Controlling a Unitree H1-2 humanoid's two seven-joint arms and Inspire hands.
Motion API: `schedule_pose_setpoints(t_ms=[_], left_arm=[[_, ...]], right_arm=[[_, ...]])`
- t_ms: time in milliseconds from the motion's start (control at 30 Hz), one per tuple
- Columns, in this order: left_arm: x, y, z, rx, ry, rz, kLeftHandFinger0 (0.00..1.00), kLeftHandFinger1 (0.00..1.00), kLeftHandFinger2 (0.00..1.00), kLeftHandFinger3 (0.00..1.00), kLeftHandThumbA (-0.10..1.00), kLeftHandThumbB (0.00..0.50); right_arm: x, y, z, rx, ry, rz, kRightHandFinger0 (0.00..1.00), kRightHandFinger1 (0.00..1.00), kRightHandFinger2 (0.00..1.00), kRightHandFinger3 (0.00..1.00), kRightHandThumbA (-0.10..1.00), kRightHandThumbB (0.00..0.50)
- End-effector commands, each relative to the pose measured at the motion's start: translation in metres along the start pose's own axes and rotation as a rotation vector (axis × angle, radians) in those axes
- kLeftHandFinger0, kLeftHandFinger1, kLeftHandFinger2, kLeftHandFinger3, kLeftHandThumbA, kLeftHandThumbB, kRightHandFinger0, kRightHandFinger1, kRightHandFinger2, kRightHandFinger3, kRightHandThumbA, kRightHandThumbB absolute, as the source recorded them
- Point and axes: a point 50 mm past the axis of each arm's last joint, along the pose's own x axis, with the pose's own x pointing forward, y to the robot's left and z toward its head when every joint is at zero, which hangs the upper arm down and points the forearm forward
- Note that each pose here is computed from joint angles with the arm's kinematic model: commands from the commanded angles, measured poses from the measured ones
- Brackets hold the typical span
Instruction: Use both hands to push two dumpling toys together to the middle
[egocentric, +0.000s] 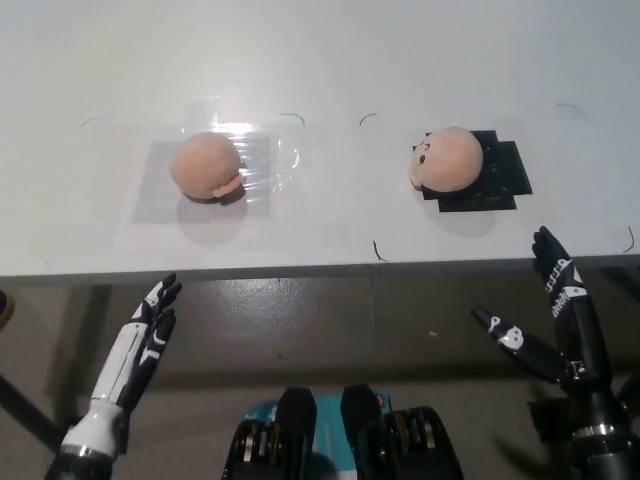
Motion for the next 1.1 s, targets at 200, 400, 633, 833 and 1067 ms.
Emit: schedule_pose_setpoints(t_ms=[200,400,633,833,1067], left_arm=[[-0.034,0.011,0.068,-0.160,-0.314,-0.043,1.00,1.00,1.00,1.00,1.00,0.345],[-0.040,0.010,0.099,-0.160,-0.425,-0.037,1.00,1.00,1.00,1.00,1.00,0.340],[-0.016,0.023,0.123,-0.190,-0.466,0.021,1.00,1.00,1.00,1.00,1.00,0.404],[0.030,0.049,0.137,-0.118,-0.547,0.048,1.00,1.00,1.00,1.00,1.00,0.379],[0.085,0.082,0.158,-0.098,-0.584,0.086,1.00,1.00,1.00,1.00,1.00,0.358]], right_arm=[[-0.005,-0.008,0.047,-0.024,-0.264,-0.015,1.00,1.00,1.00,1.00,1.00,0.217],[-0.001,-0.010,0.061,-0.050,-0.308,-0.036,1.00,1.00,1.00,1.00,1.00,0.221],[0.015,-0.020,0.072,-0.017,-0.320,-0.063,1.00,1.00,1.00,1.00,1.00,0.212],[0.049,-0.034,0.087,-0.023,-0.348,-0.094,1.00,1.00,1.00,1.00,1.00,0.236],[0.100,-0.049,0.098,0.037,-0.326,-0.101,1.00,1.00,1.00,1.00,1.00,0.286]])
